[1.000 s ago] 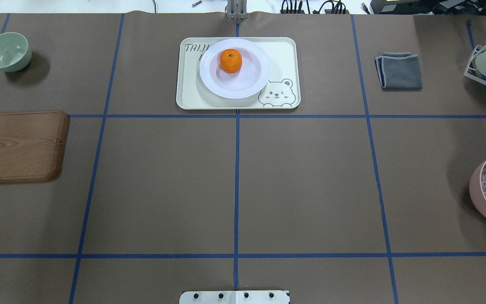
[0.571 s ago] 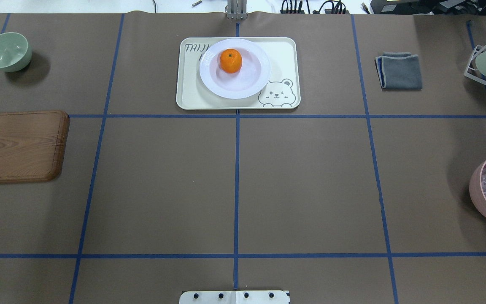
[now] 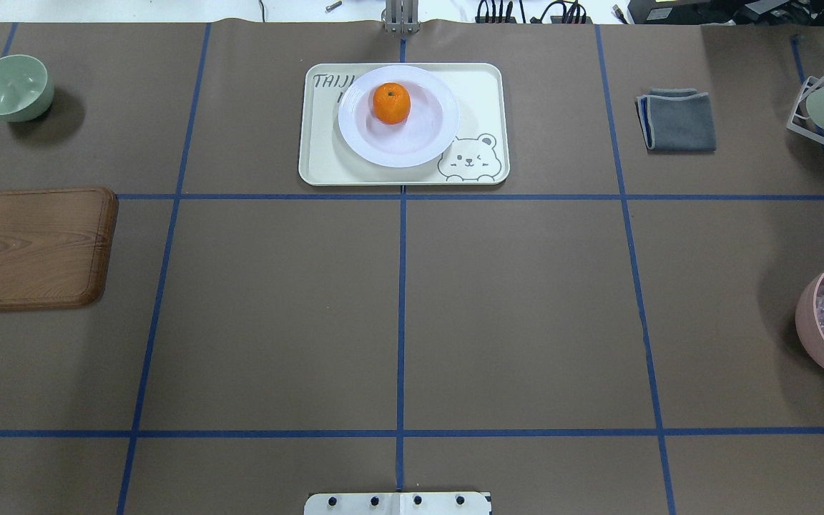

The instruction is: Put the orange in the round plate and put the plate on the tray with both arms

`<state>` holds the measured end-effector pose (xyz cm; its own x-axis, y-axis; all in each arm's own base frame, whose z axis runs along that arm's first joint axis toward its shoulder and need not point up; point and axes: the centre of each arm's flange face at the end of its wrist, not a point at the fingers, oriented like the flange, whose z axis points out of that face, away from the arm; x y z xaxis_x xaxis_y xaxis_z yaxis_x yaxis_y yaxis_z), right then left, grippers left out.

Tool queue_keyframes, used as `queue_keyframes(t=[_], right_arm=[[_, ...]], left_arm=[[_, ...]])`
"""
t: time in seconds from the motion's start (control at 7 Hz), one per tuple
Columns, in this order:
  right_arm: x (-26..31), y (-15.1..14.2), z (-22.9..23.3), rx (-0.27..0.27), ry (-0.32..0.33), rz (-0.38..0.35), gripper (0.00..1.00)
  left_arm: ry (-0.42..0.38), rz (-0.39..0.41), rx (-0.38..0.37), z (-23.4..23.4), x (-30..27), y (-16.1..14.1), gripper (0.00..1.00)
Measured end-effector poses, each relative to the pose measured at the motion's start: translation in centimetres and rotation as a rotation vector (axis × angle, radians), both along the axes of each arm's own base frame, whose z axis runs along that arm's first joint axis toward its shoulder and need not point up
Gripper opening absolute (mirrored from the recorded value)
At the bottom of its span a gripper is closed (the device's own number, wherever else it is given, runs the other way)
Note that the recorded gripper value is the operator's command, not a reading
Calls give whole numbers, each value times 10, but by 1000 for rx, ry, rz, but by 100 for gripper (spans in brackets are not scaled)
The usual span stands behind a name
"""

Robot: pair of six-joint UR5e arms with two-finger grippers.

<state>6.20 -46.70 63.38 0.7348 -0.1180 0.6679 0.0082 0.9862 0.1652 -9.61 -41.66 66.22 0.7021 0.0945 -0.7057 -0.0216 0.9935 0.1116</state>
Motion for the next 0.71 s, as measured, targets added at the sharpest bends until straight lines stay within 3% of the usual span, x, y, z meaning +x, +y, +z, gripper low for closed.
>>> queue_keyframes(t=[0.71], right_arm=[[0,-1,0,3,-2,3,100]], left_arm=[[0,1,-4,2,1,0,98]])
